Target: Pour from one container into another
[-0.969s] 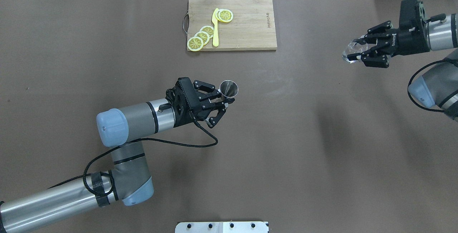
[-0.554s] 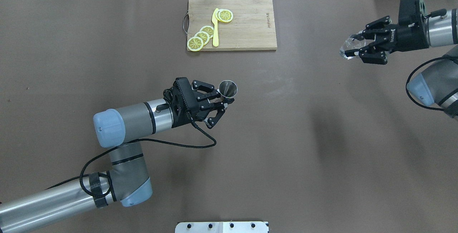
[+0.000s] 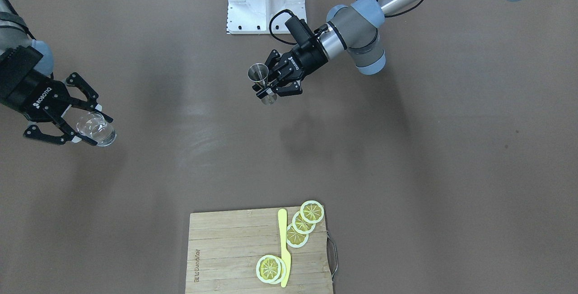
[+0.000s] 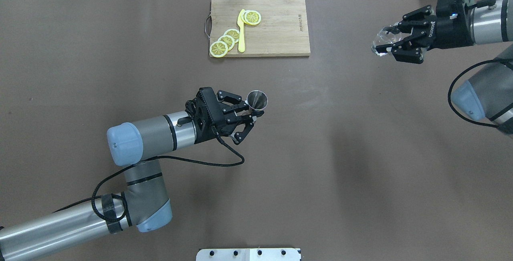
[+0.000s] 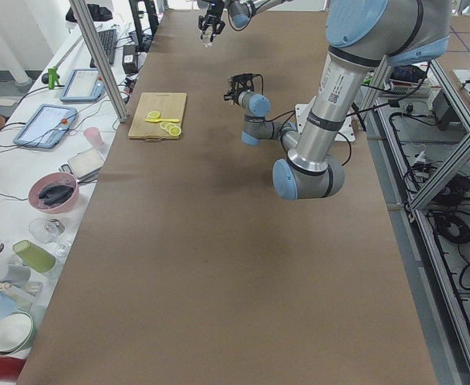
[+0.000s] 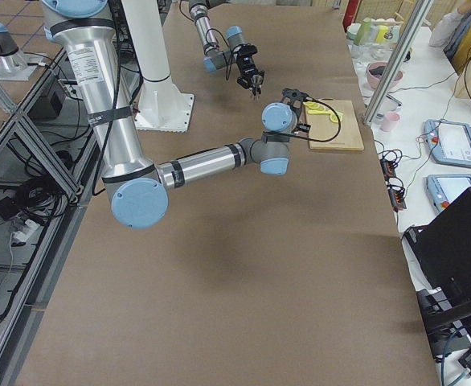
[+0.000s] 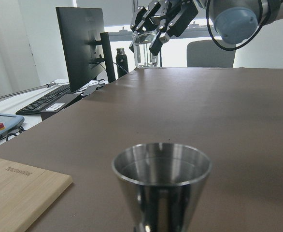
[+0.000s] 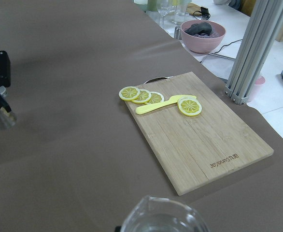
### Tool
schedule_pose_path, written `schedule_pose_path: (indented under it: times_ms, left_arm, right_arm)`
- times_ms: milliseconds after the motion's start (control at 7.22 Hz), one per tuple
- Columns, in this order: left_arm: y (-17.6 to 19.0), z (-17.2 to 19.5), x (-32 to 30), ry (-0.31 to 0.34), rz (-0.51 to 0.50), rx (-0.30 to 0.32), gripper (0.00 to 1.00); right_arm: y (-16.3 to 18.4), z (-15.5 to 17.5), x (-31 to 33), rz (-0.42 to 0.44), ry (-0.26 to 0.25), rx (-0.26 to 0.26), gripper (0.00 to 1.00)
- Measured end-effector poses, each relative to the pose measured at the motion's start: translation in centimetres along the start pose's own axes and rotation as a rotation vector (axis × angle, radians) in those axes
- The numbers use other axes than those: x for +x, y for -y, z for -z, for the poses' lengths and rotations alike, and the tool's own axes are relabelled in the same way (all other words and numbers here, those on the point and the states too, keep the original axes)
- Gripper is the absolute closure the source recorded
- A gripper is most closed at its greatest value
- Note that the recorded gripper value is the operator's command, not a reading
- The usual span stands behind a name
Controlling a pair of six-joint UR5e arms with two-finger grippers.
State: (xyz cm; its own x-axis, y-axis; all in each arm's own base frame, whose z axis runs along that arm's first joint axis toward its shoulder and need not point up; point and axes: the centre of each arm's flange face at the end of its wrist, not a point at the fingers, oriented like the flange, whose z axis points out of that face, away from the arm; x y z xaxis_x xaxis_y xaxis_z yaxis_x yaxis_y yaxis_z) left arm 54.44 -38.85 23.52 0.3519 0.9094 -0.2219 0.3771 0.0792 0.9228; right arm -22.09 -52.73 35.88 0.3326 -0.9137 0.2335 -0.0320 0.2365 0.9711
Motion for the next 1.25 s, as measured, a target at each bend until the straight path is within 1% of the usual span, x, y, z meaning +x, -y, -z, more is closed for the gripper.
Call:
schedule_pose_path:
  times_ms: [277, 415, 554, 831, 969, 1108, 1246]
  left_arm:
    - [0.0, -0.1, 0.1, -0.003, 0.001, 0.0, 1.0]
    - [0.0, -0.1, 0.1, -0.003, 0.001, -0.001, 1.0]
    - [0.0, -0.1, 0.1, -0.004, 0.001, -0.001, 1.0]
    - [0.0, -0.1, 0.2, -0.004, 0.001, 0.0, 1.0]
    - [0.1, -0.2, 0.2, -0.005, 0.001, 0.001, 1.0]
    - [0.2, -0.3, 0.3, -0.005, 0.001, 0.002, 1.0]
    - [0.2, -0.4, 0.4, -0.006, 0.002, 0.001, 1.0]
  right_arm:
    - [2.8, -1.0, -2.7, 0.041, -0.024, -0.024, 1.0]
    - [4.0, -1.6, -4.0, 0.075, -0.024, -0.041, 1.0]
    - [4.9, -2.2, -5.2, 0.121, -0.013, -0.058, 1.0]
    - [6.1, -3.5, -7.3, 0.238, 0.027, -0.075, 1.0]
    - [6.6, -4.4, -8.6, 0.29, 0.057, -0.074, 1.0]
    - [7.2, -5.4, -9.8, 0.326, 0.089, -0.074, 1.0]
    - [8.0, -6.1, -11.0, 0.343, 0.124, -0.083, 1.0]
